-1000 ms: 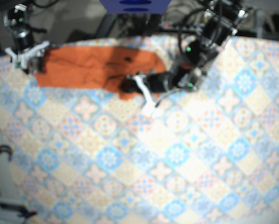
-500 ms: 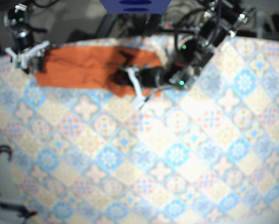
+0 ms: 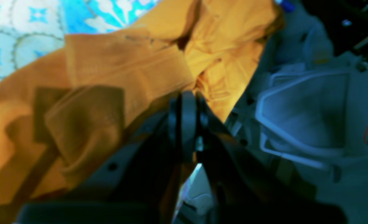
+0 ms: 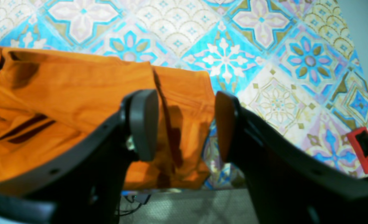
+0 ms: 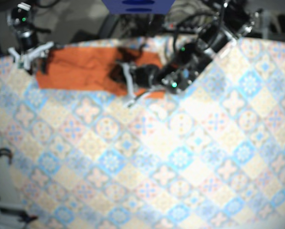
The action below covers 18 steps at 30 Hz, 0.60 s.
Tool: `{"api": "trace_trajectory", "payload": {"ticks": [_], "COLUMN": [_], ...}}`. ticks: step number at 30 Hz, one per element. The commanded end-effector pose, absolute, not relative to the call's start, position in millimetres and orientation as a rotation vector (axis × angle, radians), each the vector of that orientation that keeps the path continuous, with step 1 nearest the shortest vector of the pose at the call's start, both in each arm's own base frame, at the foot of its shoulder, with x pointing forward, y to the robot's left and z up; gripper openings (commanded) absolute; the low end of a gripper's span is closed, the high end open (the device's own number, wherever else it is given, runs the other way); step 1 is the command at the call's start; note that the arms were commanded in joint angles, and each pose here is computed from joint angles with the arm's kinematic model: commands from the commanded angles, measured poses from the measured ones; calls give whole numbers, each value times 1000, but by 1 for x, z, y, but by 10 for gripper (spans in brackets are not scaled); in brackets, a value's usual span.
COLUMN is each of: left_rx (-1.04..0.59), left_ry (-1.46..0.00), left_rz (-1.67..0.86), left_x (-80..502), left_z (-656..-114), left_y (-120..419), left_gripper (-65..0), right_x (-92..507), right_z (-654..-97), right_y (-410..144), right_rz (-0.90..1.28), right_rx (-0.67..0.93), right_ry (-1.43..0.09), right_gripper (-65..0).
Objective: Fold the T-shirt properly
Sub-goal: 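Lay the held end over the strip's middle with the left gripper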
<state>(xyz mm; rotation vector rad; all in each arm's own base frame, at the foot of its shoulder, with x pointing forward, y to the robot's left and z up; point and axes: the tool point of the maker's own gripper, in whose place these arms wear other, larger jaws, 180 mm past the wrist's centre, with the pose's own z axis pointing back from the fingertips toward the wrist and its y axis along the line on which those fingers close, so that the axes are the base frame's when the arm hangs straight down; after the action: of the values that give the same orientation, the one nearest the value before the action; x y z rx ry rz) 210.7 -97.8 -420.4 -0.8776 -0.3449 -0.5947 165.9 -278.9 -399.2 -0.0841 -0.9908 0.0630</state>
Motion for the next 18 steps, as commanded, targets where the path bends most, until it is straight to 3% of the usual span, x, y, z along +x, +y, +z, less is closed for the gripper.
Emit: {"api": "trace_trajectory", "payload": {"ticks": [1, 18], "left_rx": [-905, -831], "left_ry": [-371, -293], "left_rz": [-622, -944], "left_x": [215, 175], "left_z": [-408, -421], "left_y": [-109, -134], "left_gripper": [-650, -650], "right_x": [169, 168], "right_z": [-389, -392], "right_y": [-283, -278], "right_rz": [65, 47], "right_rx": [-94, -84], "right_ry": [-1029, -1030], "right_gripper": [-365, -365]}}
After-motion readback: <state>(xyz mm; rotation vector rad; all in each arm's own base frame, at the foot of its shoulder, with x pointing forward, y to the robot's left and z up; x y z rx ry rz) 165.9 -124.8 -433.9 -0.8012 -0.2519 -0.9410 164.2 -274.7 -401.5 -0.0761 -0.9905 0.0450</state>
